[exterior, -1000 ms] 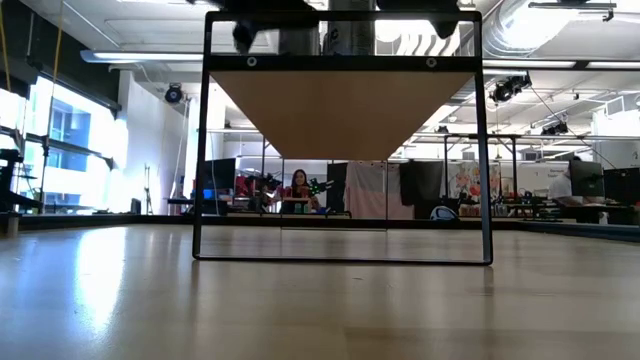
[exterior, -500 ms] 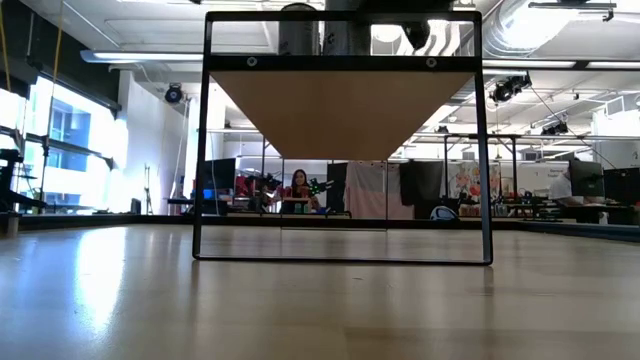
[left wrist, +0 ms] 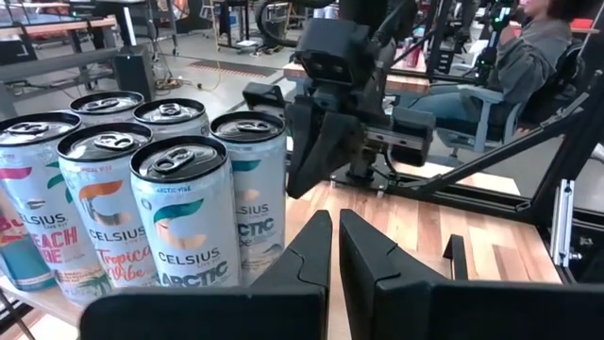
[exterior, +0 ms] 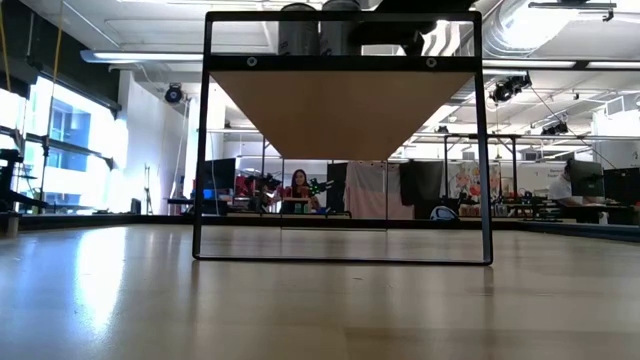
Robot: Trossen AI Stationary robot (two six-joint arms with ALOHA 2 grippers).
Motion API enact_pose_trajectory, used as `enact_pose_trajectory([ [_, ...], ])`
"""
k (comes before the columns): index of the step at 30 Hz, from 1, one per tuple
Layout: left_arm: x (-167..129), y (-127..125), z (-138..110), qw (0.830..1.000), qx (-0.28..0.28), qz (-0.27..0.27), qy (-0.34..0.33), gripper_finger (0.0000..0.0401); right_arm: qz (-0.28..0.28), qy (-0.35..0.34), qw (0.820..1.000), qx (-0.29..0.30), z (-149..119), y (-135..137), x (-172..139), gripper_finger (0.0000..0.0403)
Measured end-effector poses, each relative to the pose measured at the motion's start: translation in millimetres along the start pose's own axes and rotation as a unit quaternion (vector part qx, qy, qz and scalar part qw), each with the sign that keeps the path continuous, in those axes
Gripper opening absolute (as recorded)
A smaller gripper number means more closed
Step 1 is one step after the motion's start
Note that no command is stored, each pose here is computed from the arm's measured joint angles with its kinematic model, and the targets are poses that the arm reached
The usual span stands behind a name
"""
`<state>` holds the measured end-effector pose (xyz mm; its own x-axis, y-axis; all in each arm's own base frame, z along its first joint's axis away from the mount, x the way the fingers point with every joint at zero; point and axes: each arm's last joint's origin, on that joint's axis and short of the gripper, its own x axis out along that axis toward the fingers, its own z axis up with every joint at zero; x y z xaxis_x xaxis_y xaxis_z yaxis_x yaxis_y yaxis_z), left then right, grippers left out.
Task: Place canned beverage on shelf
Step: Move the white blue soda can on the shelf aligned with the other white blue soda can, then return to Home Position
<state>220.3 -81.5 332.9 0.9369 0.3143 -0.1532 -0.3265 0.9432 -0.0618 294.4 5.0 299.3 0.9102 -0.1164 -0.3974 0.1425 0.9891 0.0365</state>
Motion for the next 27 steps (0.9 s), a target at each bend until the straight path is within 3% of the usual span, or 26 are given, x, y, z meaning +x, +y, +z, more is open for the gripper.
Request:
enact_pose_trajectory([
  [16, -1.4, -1.6, -0.3, 1.0, 0.001, -0.003, 0.0, 0.0, -0.015, -0.004, 1.0, 0.0, 1.9, -12.4, 1.4, 0.0],
  [27, -5.1, 1.1, 3.8, 1.0, 0.013, -0.023, -0.004, 0.0, 0.016, -0.003, 1.0, 0.011, 1.8, -8.5, 1.2, 0.0],
])
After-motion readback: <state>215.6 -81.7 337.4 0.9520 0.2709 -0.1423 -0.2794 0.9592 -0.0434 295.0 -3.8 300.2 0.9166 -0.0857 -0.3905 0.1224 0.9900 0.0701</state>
